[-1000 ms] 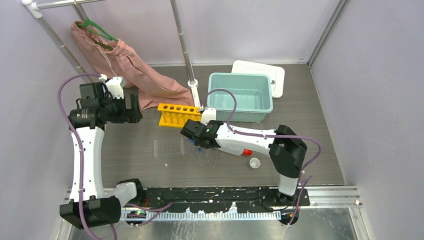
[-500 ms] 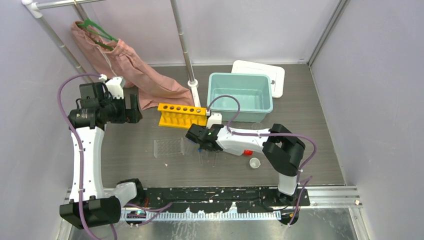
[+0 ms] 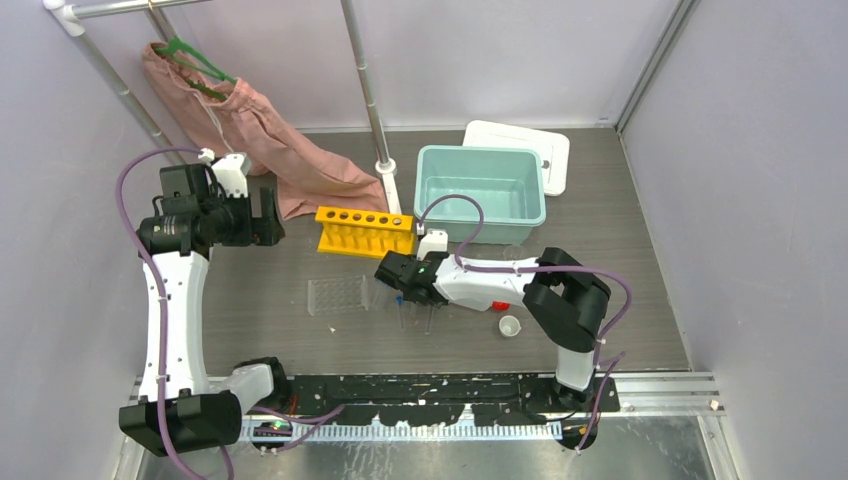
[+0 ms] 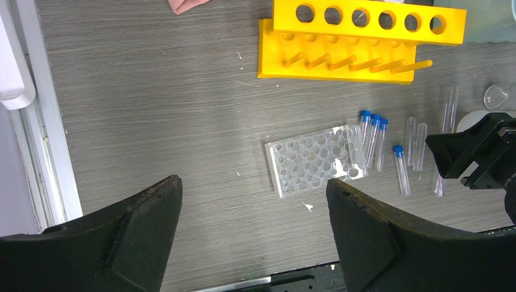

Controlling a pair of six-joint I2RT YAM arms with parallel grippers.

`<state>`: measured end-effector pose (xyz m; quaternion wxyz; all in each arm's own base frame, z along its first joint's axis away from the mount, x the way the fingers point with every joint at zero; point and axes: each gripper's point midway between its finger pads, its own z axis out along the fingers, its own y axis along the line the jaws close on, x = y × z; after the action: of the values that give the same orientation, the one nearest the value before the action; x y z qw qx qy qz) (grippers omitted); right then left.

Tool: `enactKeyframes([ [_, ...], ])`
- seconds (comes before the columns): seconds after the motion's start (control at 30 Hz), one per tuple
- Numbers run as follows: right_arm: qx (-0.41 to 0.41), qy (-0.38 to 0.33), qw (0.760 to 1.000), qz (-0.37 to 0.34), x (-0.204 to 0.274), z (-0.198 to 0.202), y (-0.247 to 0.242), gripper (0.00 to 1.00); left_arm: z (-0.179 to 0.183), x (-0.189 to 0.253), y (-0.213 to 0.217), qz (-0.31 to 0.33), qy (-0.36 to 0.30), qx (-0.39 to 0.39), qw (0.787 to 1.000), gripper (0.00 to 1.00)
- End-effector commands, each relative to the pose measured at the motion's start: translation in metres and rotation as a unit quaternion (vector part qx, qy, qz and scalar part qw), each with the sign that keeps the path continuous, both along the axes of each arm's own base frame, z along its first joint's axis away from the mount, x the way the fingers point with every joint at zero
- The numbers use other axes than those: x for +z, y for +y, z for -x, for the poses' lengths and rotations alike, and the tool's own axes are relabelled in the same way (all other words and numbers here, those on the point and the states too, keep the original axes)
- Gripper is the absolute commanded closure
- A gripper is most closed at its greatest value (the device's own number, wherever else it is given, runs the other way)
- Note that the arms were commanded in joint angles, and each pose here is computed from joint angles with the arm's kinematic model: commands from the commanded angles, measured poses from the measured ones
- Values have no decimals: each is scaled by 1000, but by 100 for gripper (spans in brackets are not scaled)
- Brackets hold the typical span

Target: Organize the chemistry lab equipment

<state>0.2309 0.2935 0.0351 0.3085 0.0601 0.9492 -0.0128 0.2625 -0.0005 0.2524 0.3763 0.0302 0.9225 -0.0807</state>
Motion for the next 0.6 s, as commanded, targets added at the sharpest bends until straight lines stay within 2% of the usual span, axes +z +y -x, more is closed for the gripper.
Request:
enactKeyframes([
  [0.0, -17, -26, 999, -27, 14, -9, 4, 44, -7, 16, -2, 8, -27, -1, 1000, 12],
  [0.4, -17, -18, 999, -29, 3, -9, 4, 53, -7, 19, -3, 13, -30, 0, 999, 13],
  [0.57, -15, -10, 999, -28, -4, -8, 6, 54, -6, 21, -1, 4, -31, 2, 999, 13],
])
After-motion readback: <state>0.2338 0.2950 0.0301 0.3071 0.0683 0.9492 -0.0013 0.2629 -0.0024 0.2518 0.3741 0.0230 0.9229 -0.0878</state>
